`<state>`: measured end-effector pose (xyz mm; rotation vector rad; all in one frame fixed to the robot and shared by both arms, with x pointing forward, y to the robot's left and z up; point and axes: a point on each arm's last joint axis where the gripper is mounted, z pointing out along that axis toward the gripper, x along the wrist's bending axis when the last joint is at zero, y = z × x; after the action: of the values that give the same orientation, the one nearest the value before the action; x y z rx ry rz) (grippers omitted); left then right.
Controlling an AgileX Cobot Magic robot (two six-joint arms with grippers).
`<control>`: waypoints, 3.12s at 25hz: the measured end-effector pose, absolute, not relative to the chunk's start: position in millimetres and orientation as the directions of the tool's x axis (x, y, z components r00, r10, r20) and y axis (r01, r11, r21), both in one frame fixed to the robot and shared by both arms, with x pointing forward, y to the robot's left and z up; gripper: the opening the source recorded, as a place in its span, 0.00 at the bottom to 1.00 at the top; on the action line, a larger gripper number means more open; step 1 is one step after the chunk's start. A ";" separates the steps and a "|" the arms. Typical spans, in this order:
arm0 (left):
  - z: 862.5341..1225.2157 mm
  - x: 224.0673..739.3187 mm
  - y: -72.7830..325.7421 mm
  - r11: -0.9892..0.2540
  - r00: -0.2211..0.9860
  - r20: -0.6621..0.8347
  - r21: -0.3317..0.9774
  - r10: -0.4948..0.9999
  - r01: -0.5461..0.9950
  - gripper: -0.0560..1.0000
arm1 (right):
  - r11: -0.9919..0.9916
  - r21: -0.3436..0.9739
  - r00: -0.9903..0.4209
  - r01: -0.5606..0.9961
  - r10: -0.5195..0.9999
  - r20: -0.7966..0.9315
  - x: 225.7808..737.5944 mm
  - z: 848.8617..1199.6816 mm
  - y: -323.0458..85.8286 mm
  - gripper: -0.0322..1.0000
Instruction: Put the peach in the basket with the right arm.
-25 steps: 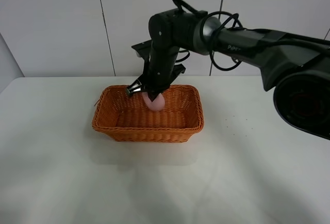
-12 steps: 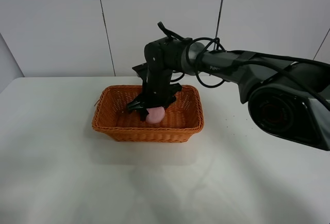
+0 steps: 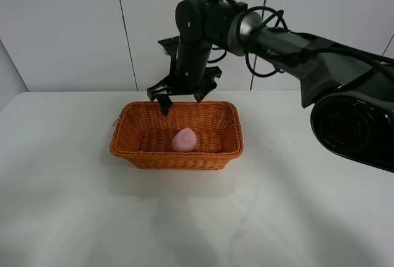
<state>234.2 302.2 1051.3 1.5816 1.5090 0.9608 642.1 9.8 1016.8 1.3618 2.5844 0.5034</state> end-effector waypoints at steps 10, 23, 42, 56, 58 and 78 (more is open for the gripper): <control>1051.3 234.2 302.2 -0.039 0.030 0.028 0.893 0.999 0.448 0.99 | 0.453 0.468 -0.514 0.759 0.858 0.004 661.2 1050.3 -13.4 0.65; 1051.3 234.2 302.2 -0.039 0.030 0.028 0.893 0.999 0.448 0.99 | 0.165 0.468 -0.183 0.868 0.983 -0.007 735.4 1050.3 -181.8 0.65; 1051.3 234.2 302.2 -0.039 0.030 0.028 0.893 0.999 0.448 0.99 | 0.017 0.387 -0.008 0.922 1.000 -0.026 722.6 1049.7 -278.2 0.65; 1051.3 234.2 302.2 -0.039 0.030 0.028 0.893 0.999 0.448 0.99 | 0.020 0.266 -0.012 0.964 0.999 -0.031 519.5 1094.3 -288.3 0.65; 1051.3 234.2 302.2 -0.039 0.030 0.028 0.893 0.999 0.448 0.99 | 0.020 0.275 -0.012 0.961 0.999 -0.031 481.4 1095.0 -290.2 0.65; 1051.3 234.2 302.2 -0.039 0.030 0.028 0.893 0.999 0.448 0.99 | 0.004 0.840 -0.010 0.542 1.000 0.001 255.8 1051.9 -300.8 0.65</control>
<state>234.2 302.2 1051.3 1.5816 1.5090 0.9608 255.8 -300.8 1051.9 1.6115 1.6260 0.8873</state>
